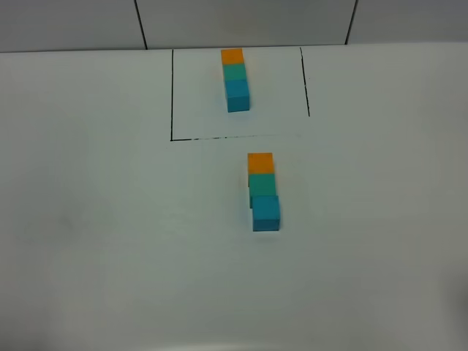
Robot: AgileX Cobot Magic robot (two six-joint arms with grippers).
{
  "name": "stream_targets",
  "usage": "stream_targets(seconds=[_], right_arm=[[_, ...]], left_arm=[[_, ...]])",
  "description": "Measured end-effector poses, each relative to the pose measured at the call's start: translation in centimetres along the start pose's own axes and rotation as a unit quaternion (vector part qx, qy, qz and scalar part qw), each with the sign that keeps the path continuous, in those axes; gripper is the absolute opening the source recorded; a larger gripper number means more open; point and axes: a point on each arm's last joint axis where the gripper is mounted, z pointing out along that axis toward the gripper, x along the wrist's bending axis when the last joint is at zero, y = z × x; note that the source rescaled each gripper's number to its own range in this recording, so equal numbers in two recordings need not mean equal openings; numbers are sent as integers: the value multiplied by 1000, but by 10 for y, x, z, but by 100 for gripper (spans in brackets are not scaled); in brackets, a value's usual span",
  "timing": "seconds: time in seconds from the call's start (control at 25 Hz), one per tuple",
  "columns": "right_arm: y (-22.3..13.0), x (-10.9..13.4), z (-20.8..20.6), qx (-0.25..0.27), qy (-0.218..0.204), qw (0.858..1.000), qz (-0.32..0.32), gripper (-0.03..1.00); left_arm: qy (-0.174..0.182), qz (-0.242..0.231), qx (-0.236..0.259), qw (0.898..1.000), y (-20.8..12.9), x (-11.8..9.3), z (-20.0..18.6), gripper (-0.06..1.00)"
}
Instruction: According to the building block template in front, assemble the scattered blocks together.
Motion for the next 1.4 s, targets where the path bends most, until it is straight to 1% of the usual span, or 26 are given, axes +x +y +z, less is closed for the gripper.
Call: stream_targets(seconds=[0.2,0.32,0.52,0.6,0.72,0.92,1.2,1.4], right_arm=[[-43,-6,-20,-40,5,999,7,100],[-64,-6,-22,-60,16,998,7,100],[-92,-4,-15,-126,43,991,-10,100],[-101,-4,-13,-133,48,990,-25,100],[-103,-2,-14,-138,53,988,-47,100],[-104,-2,-13,-136,55,988,-52,100],[-104,-2,-13,-136,55,988,-52,88],[-104,-2,-13,-136,47,988,-47,86]], left_arm=[[0,0,0,1000,0,0,0,73],[0,0,0,1000,0,0,0,73],[0,0,0,1000,0,0,0,73],[0,0,0,1000,0,0,0,73],[0,0,0,1000,0,0,0,73],[0,0,0,1000,0,0,0,73],[0,0,0,1000,0,0,0,73],[0,0,0,1000,0,0,0,73]])
